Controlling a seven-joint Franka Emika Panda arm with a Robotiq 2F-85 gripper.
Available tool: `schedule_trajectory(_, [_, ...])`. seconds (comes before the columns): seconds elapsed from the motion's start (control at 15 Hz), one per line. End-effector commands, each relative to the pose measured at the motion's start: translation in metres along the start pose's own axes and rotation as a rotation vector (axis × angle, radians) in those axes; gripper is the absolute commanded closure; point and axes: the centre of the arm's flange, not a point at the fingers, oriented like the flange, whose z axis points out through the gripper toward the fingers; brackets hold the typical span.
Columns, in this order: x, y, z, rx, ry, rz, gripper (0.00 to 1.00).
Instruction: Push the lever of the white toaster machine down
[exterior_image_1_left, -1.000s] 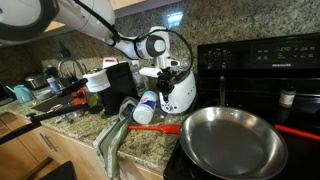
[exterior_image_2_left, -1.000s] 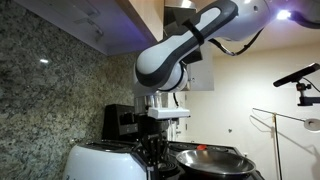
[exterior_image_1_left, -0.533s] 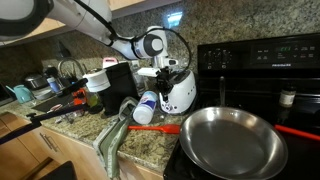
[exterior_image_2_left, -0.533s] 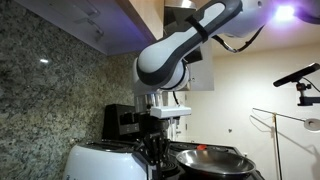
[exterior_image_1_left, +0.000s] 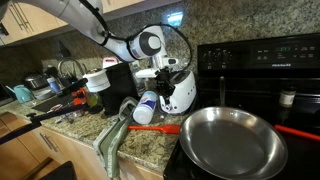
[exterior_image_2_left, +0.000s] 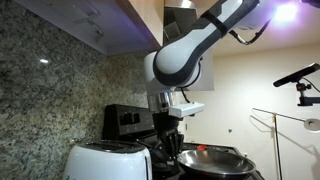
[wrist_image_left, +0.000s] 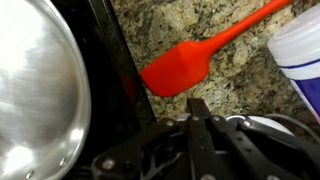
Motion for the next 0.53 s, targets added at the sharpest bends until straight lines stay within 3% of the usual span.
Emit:
schedule_trajectory(0.0, [-0.048,0.009,-0.004,0.017,0.064,-0.059,1.0])
schedule_trajectory(0.47, [-0.114,0.029,-0.017,0.136,0.369,-0.139,1.0])
